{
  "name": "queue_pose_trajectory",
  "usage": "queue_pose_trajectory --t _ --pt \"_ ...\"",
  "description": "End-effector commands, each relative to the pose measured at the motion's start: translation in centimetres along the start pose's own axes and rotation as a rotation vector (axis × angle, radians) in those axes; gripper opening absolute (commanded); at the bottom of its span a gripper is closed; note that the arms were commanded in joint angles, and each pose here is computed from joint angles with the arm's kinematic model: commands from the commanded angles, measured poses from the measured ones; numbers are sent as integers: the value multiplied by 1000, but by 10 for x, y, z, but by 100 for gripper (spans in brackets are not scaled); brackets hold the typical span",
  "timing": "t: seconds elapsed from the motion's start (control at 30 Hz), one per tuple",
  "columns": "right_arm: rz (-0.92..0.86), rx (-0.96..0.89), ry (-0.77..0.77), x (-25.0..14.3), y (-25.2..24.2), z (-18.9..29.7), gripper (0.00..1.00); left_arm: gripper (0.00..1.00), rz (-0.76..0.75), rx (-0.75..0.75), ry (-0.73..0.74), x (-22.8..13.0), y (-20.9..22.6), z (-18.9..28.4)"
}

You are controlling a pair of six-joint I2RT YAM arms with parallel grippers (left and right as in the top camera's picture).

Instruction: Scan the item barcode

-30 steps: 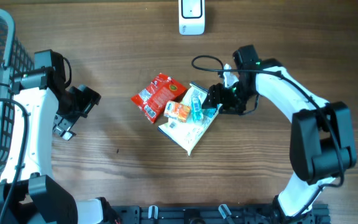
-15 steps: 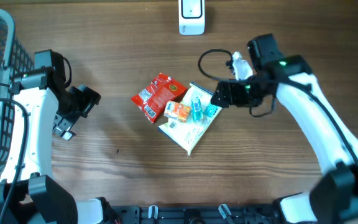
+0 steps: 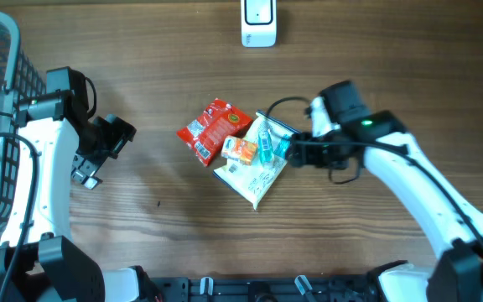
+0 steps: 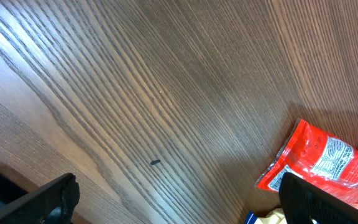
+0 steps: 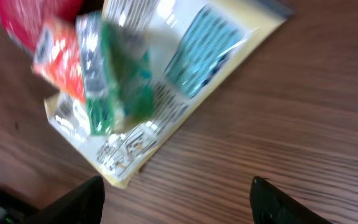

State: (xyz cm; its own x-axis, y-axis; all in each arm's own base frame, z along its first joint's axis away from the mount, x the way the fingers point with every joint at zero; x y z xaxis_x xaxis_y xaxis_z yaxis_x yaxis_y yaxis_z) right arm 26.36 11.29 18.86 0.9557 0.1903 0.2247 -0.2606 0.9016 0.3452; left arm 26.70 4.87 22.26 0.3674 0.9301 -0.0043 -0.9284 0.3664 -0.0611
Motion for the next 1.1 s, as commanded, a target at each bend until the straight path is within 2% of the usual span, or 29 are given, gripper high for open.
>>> queue_pose_trajectory --t 0.0,0.03,0.13,0.2,0.33,0.4,0.47,0.6,0.67,0.73,0.77,0.9,1.07 --pt "-61 4 -143 3 -28 42 90 100 13 -4 6 0 0 0" --pt "-63 55 -170 3 -38 50 100 100 13 -4 6 0 0 0" --pt "-57 317 -262 1 -67 65 100 100 13 -4 6 0 0 0" --pt "-103 469 -267 -9 -75 59 100 100 13 -4 6 0 0 0" --pt "-41 760 -277 -29 -58 30 100 100 13 -4 6 0 0 0" --pt "1 802 -315 -31 -58 19 100 100 13 -4 6 0 0 0" --pt "40 784 -348 -34 -61 8 99 100 13 -4 6 0 0 0" --pt "80 637 -384 -34 -70 -7 98 100 13 -4 6 0 0 0" --pt "3 579 -375 -30 -74 -9 97 100 13 -4 6 0 0 0" --pt "34 527 -390 -25 -72 -11 86 100 13 -4 6 0 0 0" --pt "45 462 -365 -25 -68 -17 85 100 13 -4 6 0 0 0" --pt "132 251 -237 -28 -21 -48 90 100 13 -4 6 0 0 0" --pt "306 -1 -227 -26 38 -58 94 100 13 -4 6 0 0 0"
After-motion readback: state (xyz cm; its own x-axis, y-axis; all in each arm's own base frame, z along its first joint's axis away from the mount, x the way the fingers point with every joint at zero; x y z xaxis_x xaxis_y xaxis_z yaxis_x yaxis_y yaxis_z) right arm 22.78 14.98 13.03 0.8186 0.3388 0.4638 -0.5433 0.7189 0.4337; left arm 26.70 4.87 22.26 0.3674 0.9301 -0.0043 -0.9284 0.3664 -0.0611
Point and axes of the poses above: each gripper's point midway between its finger pads, its own z axis back along the fingers, its own y axis along the line the jaws close on, x = y × z, the point moved 10 cm from there along z, back along the fingers, and after that the axes turned 12 degrees about z, right-handed, at the moved point
